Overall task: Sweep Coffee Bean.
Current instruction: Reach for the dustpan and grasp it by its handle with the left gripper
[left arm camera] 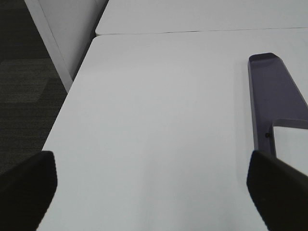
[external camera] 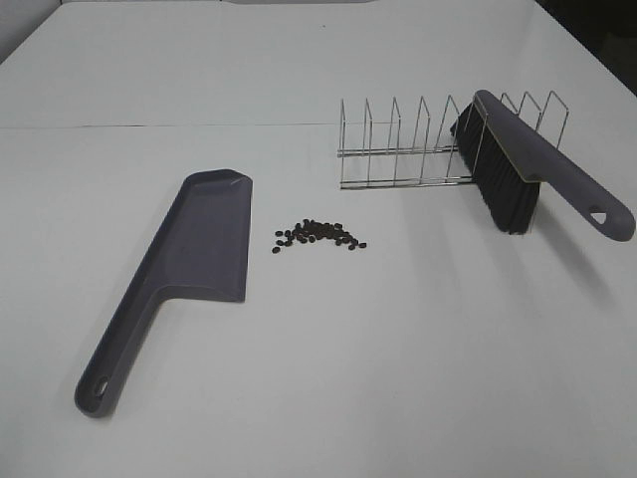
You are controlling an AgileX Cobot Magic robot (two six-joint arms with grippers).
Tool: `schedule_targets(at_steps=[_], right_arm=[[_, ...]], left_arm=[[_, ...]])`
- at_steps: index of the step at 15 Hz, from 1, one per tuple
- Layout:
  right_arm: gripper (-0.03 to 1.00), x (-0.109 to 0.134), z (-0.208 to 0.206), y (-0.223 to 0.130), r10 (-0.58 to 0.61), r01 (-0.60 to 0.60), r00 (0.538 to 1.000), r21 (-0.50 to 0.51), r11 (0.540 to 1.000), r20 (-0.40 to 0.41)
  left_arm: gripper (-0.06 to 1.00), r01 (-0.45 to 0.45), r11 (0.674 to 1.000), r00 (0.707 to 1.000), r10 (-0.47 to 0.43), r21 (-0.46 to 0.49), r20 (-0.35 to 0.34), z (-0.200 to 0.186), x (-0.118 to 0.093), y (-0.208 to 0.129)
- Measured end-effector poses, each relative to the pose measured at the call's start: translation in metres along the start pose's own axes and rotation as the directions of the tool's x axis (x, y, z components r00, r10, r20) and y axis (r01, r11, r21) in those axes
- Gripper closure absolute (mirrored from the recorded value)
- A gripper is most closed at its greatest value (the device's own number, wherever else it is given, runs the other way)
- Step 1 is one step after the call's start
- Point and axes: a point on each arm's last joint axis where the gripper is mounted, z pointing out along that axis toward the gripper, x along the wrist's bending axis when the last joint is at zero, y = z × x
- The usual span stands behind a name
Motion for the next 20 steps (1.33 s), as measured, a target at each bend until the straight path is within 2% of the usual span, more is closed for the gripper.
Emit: schedule_targets(at_steps=[11, 20], right_arm=[[0.41, 0.0000, 0.0000, 0.0000, 0.000, 0.000, 1.000, 0.000, 1.000, 0.000], [0.41, 0.0000, 0.0000, 0.0000, 0.000, 0.000, 1.000, 0.000, 1.000, 0.000]], left_arm=[[-0.05, -0.030, 1.000, 1.000, 0.030, 0.000, 0.000, 0.0000, 0.0000, 0.0000], [-0.05, -0.015, 1.000, 1.000, 0.015, 0.000, 0.000, 0.0000, 0.0000, 0.0000]])
